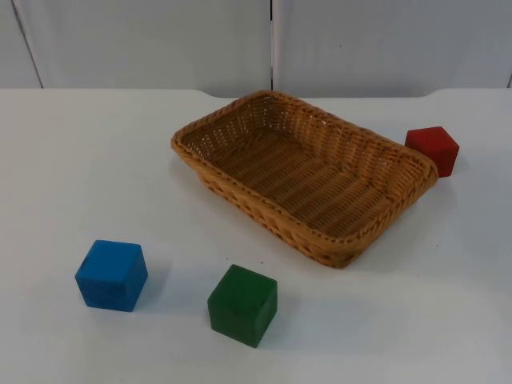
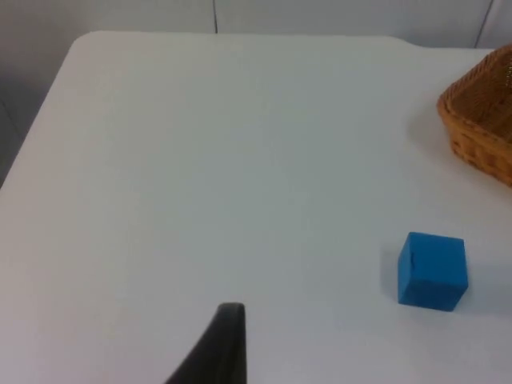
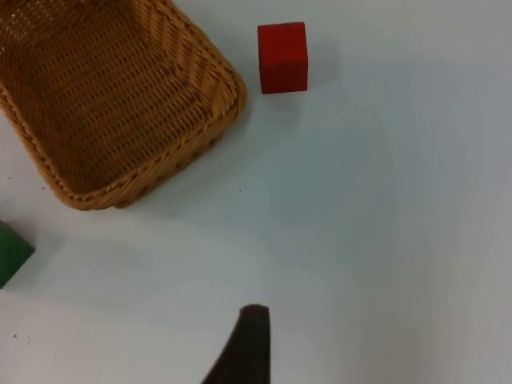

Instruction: Pick up one cube with each hand and place exactly two cubes into the same basket, leaving the remaining cube outside.

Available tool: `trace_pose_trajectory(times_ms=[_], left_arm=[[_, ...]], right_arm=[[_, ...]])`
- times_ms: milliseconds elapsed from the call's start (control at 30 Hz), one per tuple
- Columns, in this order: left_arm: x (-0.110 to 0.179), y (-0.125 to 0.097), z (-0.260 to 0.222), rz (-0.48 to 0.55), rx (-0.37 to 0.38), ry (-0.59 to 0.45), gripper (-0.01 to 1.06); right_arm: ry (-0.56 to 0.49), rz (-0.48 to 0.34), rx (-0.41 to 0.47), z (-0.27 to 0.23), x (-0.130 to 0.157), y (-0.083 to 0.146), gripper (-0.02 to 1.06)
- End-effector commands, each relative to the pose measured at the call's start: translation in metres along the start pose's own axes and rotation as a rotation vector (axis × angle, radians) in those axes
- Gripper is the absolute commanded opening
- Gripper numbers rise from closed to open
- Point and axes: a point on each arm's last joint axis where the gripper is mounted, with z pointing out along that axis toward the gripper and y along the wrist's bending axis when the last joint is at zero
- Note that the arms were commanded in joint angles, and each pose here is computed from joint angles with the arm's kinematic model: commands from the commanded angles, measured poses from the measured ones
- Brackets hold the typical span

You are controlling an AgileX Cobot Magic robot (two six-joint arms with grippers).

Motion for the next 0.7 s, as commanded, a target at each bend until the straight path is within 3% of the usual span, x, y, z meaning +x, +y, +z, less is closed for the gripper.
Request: trace_pose_trajectory(times_ms=[0, 267, 667], left_arm=[[-0.013, -0.002, 0.004, -0.018, 0.014, -0.003, 1.05], [-0.044, -0.008, 0.025, -0.033, 0.073, 0.047, 1.05], [-0.056, -0.013, 0.069, -0.005, 0.115, 0.189, 1.05]], right_arm=[[0.012, -0.010, -0.008, 0.003, -0.007, 0.000, 0.82], [0.091, 0.000, -0.042, 0.033, -0.035, -0.003, 0.82], [0.081, -0.021, -0.055, 0.052, -0.058, -0.007, 0.82]])
